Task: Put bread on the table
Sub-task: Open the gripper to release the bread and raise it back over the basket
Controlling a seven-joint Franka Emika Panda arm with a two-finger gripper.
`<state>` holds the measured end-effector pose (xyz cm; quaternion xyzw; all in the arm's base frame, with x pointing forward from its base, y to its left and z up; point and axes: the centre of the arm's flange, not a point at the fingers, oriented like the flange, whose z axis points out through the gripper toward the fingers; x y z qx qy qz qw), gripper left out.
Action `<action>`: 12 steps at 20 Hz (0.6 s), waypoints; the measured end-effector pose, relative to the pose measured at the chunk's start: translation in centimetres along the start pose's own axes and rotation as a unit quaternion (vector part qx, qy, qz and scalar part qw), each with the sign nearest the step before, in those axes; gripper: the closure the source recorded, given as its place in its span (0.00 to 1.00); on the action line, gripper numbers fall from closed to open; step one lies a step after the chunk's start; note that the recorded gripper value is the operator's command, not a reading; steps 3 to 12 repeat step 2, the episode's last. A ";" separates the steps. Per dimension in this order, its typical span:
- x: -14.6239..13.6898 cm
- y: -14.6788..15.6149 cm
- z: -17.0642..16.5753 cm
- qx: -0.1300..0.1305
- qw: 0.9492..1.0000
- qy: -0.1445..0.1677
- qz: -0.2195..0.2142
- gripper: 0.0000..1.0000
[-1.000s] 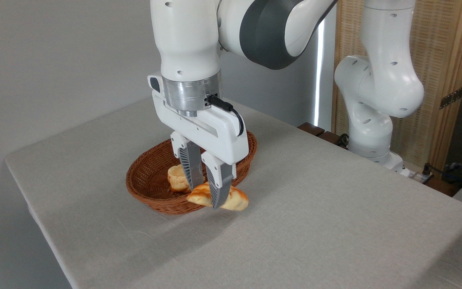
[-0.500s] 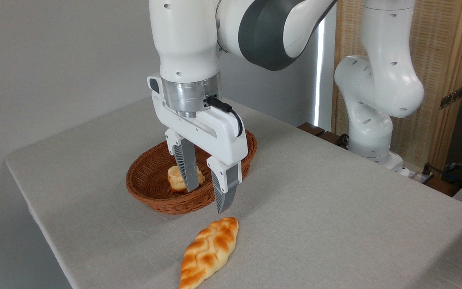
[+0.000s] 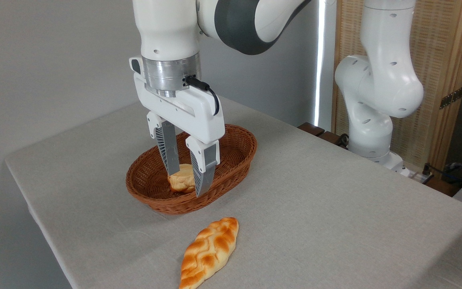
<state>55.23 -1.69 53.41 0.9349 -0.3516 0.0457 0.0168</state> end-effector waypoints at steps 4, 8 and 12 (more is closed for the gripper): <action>0.0 -0.1 0.0 0.001 1.000 0.001 -0.002 0.00; 0.0 -0.1 0.0 0.001 1.000 0.001 -0.002 0.00; 0.0 -0.1 0.0 0.001 1.000 0.001 -0.002 0.00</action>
